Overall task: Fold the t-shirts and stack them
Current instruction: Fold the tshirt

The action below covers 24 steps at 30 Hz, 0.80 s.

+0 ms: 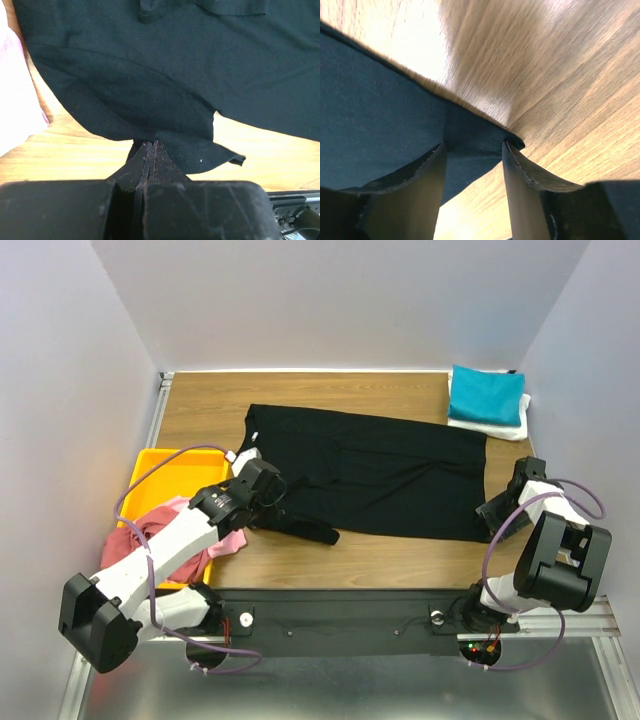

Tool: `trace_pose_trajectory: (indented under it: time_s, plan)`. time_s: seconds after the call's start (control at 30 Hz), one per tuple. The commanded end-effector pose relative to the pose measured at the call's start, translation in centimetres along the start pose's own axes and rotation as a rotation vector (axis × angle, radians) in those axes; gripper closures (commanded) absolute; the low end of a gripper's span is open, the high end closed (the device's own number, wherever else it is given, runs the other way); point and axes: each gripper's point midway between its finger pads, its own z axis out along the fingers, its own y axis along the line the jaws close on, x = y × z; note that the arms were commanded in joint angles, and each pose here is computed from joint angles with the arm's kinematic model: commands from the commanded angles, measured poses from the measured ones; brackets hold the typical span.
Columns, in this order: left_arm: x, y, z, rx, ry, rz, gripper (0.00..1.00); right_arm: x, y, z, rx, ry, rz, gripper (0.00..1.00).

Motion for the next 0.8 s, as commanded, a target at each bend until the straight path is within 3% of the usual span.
trace_pose_trajectory:
  time_s: [0.0,0.3,0.5,0.53,0.63,0.77]
  plan:
    - [-1.7,-0.8,-0.6,0.042,-0.027,0.003,1.00,-0.9,-0.3,0.3,0.020,-0.045,0.040,0.48]
    - [-2.9,-0.2,-0.1,0.028,-0.021,0.030,1.00,-1.5,-1.2,0.5,0.067,-0.082,0.044,0.60]
    - [-4.2,0.0,0.1,0.026,-0.030,0.032,1.00,-1.7,-1.1,0.7,0.068,-0.083,0.037,0.77]
    - [-4.5,0.2,0.1,0.021,-0.035,0.034,1.00,-1.6,-1.0,0.7,0.063,-0.080,0.038,0.85]
    - [-5.2,0.4,0.2,0.019,-0.039,0.030,1.00,-1.6,-0.6,0.6,0.044,-0.076,0.037,0.96]
    - [-6.0,0.7,0.1,0.013,-0.050,0.039,1.00,-1.8,-0.2,0.5,0.023,-0.077,0.021,1.00]
